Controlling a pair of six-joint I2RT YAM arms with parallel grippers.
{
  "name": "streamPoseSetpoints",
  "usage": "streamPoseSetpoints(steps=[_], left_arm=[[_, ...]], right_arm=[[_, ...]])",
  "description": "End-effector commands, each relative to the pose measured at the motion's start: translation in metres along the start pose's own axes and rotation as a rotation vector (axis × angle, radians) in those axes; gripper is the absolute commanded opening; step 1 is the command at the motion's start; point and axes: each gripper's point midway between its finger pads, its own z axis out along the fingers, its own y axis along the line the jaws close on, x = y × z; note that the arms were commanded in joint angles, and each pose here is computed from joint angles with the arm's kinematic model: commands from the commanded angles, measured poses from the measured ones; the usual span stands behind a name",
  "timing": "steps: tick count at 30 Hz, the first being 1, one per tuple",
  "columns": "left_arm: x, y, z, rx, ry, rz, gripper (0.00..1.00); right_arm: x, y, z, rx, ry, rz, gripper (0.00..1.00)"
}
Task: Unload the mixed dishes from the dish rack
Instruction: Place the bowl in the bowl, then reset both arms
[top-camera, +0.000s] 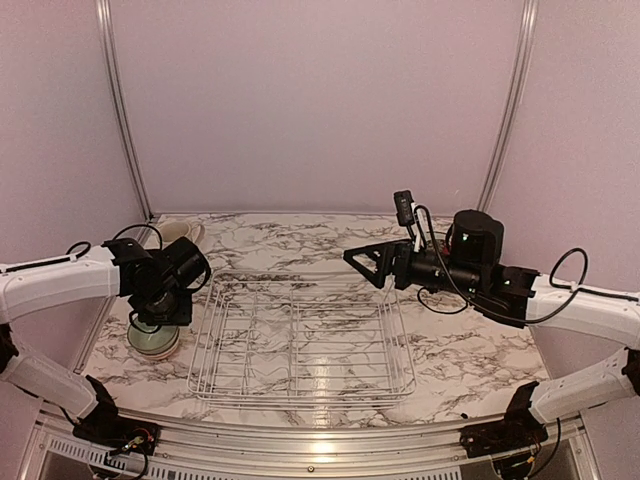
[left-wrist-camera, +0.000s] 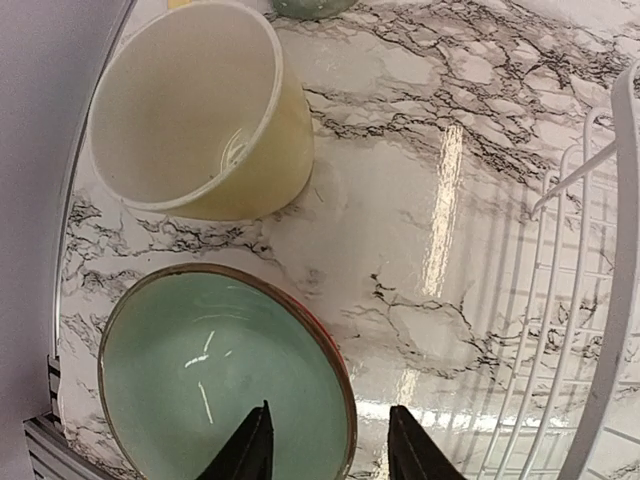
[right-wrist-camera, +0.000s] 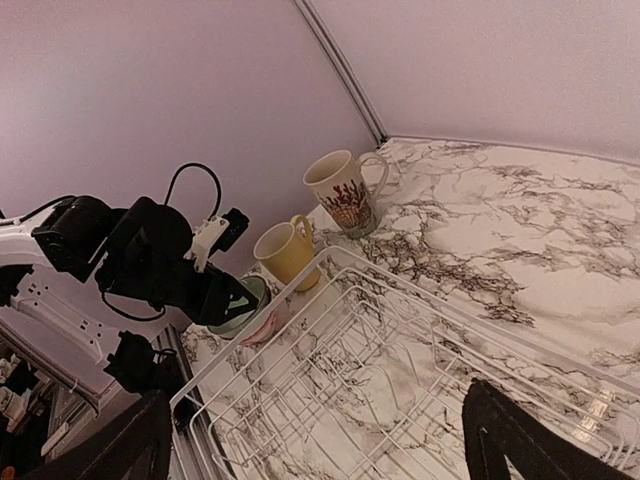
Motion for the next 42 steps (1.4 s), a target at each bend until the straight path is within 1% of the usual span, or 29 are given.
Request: streamPoseSetpoints(steps=[1, 7, 10, 13, 16, 19, 24, 25, 28, 30, 32, 37, 42], left_arm=[[-0.006, 0.007, -0.016, 0.007, -0.013, 0.006, 0.44], [-0.014, 0.012, -0.031, 0.021, -0.047, -0.010, 0.47], [-0.030, 0.015, -0.051, 0.060, -0.114, -0.039, 0.54], [-0.053, 0.016, -0.082, 0.126, -0.204, -0.071, 0.60], [-0.081, 0.020, -0.121, 0.209, -0.336, -0.115, 0.71], [-0.107, 0.025, -0.163, 0.318, -0.489, -0.162, 0.79], [-0.135, 0.035, -0.234, 0.554, -0.766, -0.239, 0.93], [-0.140, 0.041, -0.251, 0.606, -0.837, -0.268, 0.98], [-0.142, 0.060, -0.288, 0.712, -0.998, -0.316, 0.99], [-0.142, 0.074, -0.309, 0.754, -1.085, -0.349, 0.99], [-0.141, 0.088, -0.323, 0.769, -1.145, -0.375, 0.99], [-0.138, 0.110, -0.339, 0.775, -1.228, -0.433, 0.99], [-0.139, 0.111, -0.339, 0.765, -1.243, -0.431, 0.99]], right_arm=[[-0.025, 0.008, -0.007, 0.016, -0.051, -0.037, 0.98], [-0.029, 0.005, -0.010, 0.043, -0.054, -0.057, 0.98], [-0.035, 0.001, -0.015, 0.093, -0.058, -0.083, 0.98], [-0.048, -0.003, -0.025, 0.159, -0.085, -0.127, 0.98], [-0.061, -0.013, -0.041, 0.270, -0.110, -0.173, 0.98], [-0.075, -0.027, -0.059, 0.402, -0.135, -0.222, 0.99], [-0.094, -0.058, -0.099, 0.687, -0.164, -0.303, 0.98], [-0.099, -0.067, -0.111, 0.768, -0.174, -0.314, 0.98], [-0.116, -0.080, -0.144, 0.899, -0.203, -0.309, 0.98], [-0.129, -0.078, -0.167, 0.951, -0.252, -0.317, 0.99], [-0.142, -0.069, -0.191, 0.980, -0.313, -0.326, 0.99], [-0.169, -0.038, -0.242, 0.957, -0.472, -0.345, 0.98], [-0.181, -0.022, -0.270, 0.944, -0.554, -0.349, 0.98]])
